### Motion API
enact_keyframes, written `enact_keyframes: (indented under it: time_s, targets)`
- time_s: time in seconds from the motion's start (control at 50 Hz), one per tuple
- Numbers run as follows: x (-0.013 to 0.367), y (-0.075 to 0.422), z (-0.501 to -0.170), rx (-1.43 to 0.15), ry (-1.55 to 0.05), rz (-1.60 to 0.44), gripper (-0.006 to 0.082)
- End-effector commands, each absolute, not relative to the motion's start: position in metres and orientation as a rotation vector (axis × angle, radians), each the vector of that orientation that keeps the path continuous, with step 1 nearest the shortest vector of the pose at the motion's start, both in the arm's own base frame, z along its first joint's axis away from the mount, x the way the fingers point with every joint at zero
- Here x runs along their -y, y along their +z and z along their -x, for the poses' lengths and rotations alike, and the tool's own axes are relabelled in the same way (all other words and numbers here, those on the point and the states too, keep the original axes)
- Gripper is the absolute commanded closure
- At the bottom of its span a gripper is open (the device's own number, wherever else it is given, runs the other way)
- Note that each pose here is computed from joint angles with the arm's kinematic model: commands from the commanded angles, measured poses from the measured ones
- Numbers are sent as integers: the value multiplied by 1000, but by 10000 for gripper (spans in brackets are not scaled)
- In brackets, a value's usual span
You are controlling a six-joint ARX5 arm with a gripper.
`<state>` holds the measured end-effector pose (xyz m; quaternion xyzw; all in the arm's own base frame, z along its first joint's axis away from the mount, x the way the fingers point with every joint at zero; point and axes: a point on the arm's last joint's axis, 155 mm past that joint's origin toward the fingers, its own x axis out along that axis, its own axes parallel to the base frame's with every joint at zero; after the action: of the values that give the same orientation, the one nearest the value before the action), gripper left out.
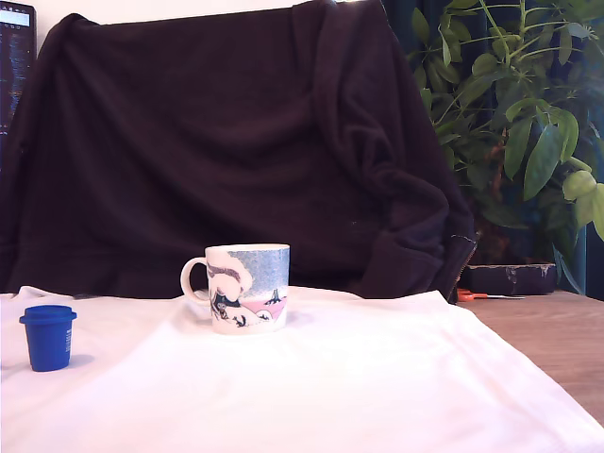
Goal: Pick the blue coffee capsule and place it inside the blue coffee cup
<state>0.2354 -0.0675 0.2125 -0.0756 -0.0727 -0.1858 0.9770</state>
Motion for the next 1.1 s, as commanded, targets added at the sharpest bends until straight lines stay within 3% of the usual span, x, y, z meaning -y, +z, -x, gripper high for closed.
enact_keyframes:
  time_s: [0.0,0.1,0.16,0.4,1.08]
  targets:
    - [76,199,-237,93,-409,163,397]
    - [83,181,-240,11,-432,177,53]
    - [88,170,-242,-39,-442,183,-32]
    - [99,132,-250,-197,-451,184,-32]
    - [117,70,-279,-356,-479,65,-25]
